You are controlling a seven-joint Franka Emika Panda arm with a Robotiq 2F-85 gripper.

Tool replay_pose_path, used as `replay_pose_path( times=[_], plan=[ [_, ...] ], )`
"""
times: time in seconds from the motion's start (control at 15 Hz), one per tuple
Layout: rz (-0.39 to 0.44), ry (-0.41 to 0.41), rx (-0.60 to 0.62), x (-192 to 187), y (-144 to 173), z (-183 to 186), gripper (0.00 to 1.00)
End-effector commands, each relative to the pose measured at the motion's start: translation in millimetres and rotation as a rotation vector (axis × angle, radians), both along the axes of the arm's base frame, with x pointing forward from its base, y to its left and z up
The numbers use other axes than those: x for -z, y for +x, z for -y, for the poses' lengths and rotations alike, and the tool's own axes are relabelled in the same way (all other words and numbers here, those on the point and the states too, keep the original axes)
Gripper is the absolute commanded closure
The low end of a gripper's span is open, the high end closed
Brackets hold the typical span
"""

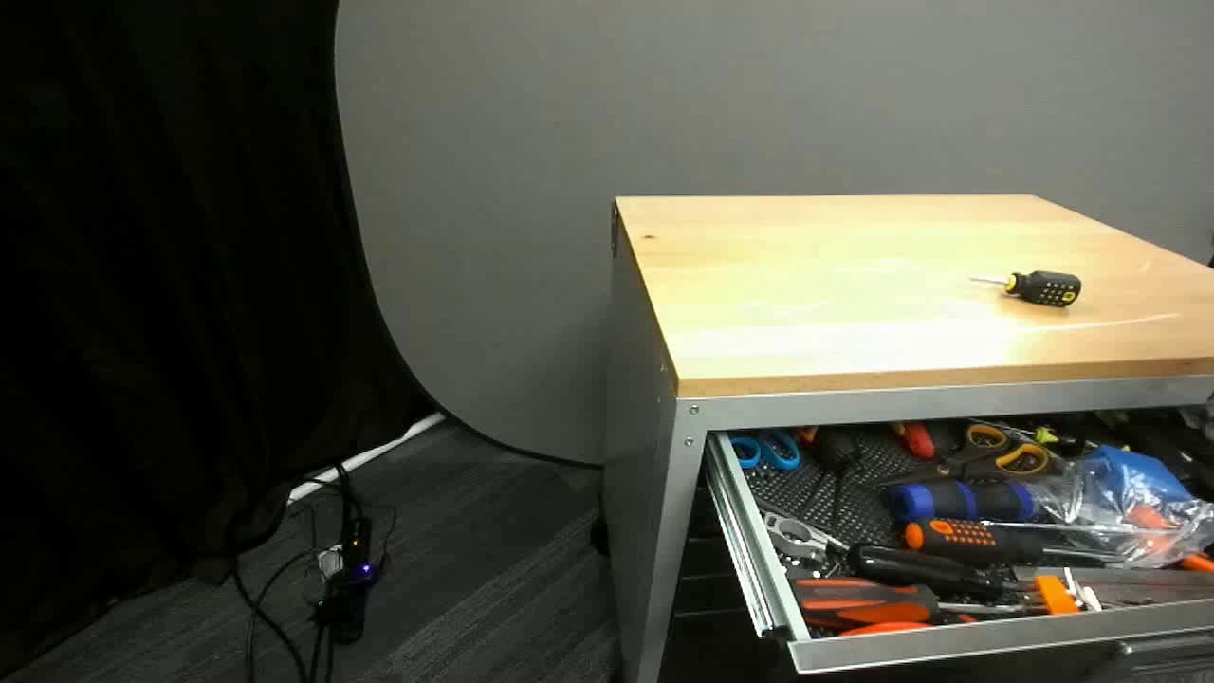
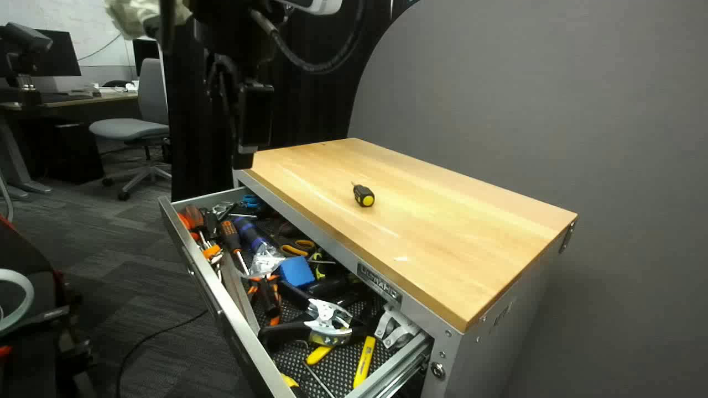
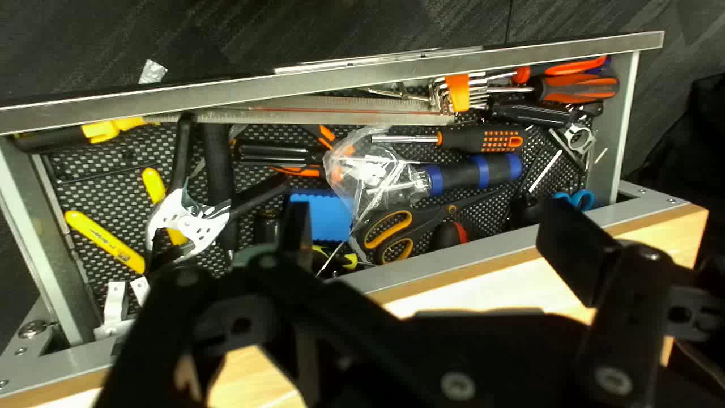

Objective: Pick up the black screwdriver from the counter and place it inside the topmost drawer then push the drawer closed

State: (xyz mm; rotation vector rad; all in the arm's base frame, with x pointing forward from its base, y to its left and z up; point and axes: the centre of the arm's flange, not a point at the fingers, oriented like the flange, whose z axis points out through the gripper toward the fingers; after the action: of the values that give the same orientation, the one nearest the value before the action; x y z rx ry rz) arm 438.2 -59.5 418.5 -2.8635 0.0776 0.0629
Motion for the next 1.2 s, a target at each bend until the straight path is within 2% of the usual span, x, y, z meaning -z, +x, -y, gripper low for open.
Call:
replay_pose_path(
  times=[0.0,1.13],
  plan=[
    [0.004,-0.001,0.0,-1.4,0.8,0.2,0.0],
    [0.015,-0.002,0.001,-6.6,2.9,0.9,0.0]
  ],
)
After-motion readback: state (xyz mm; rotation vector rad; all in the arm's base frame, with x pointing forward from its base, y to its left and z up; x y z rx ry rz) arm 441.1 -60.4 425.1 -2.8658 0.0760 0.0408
